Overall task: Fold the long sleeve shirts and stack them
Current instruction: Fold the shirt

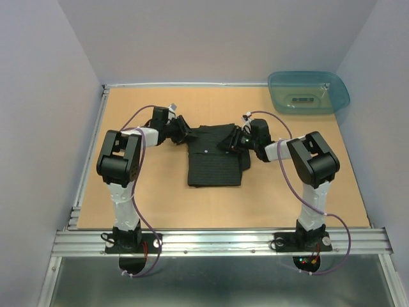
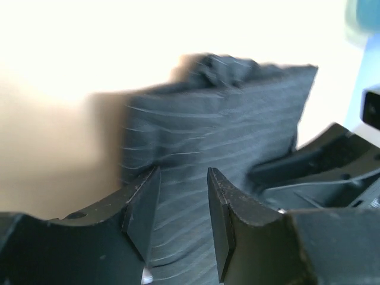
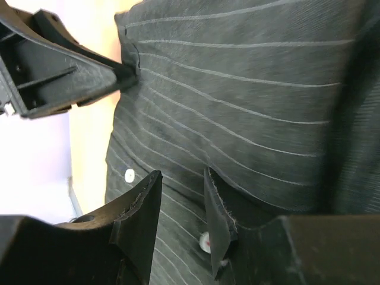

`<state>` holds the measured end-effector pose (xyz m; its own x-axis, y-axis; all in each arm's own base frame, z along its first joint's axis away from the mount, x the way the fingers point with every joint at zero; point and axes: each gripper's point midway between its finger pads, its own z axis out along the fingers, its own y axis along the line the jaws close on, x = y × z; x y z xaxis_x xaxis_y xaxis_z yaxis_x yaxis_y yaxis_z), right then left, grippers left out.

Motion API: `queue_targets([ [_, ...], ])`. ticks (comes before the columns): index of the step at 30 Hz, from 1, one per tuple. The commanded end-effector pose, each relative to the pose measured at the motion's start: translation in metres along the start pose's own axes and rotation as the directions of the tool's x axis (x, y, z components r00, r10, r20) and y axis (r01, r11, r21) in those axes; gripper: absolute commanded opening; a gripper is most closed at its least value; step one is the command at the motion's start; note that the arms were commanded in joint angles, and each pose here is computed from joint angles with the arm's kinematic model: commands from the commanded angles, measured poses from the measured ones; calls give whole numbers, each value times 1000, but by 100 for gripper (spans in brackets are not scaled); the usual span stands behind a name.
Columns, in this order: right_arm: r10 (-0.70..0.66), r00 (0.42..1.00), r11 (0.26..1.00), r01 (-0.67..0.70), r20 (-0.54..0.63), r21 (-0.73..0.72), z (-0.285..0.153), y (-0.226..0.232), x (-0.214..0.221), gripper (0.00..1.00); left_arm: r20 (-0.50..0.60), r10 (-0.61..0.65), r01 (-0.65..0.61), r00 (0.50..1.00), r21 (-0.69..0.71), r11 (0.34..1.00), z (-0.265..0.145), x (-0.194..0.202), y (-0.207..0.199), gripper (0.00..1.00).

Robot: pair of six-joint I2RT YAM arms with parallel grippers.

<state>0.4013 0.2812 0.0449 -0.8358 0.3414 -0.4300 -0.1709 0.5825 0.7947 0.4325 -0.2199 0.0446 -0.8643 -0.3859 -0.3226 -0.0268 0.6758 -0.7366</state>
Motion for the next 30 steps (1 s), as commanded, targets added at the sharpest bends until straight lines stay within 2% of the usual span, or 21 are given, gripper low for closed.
queue_targets([
  [1, -61, 996, 998, 60, 63, 22, -18, -9, -17, 41, 43, -16, 17, 999, -38, 999, -17, -7, 15, 50],
  [5, -130, 990, 992, 129, 63, 15, -40, 21, -29, 42, 90, 46, -49, 995, 26, 998, -52, -11, -24, 56],
  [9, -109, 994, 993, 110, 16, -35, -60, 55, -10, 44, 184, 257, -253, 949, -49, 966, -84, -37, -55, 67],
  [12, -110, 994, 991, 107, -28, -85, -64, 82, 21, 44, 161, 333, -321, 929, -99, 942, -78, -50, -59, 70],
  [17, -43, 991, 996, 33, -126, -85, -70, 89, 88, 44, 65, 452, -446, 890, -96, 890, -43, -41, -72, 67],
  [20, 17, 988, 998, -25, -153, -51, -73, 77, 111, 44, -10, 441, -439, 897, -112, 891, -11, -25, -54, 64],
  [24, 47, 990, 998, -42, -134, 41, -73, 47, 121, 44, -58, 378, -383, 924, -163, 909, 9, -15, -26, 61],
  [27, 40, 988, 991, -20, -150, 130, -71, 21, 130, 44, -77, 345, -353, 935, -203, 913, 10, -5, -9, 58],
  [30, 22, 989, 978, 8, -144, 208, -73, -5, 127, 44, -74, 262, -272, 962, -258, 927, -2, 6, 13, 55],
])
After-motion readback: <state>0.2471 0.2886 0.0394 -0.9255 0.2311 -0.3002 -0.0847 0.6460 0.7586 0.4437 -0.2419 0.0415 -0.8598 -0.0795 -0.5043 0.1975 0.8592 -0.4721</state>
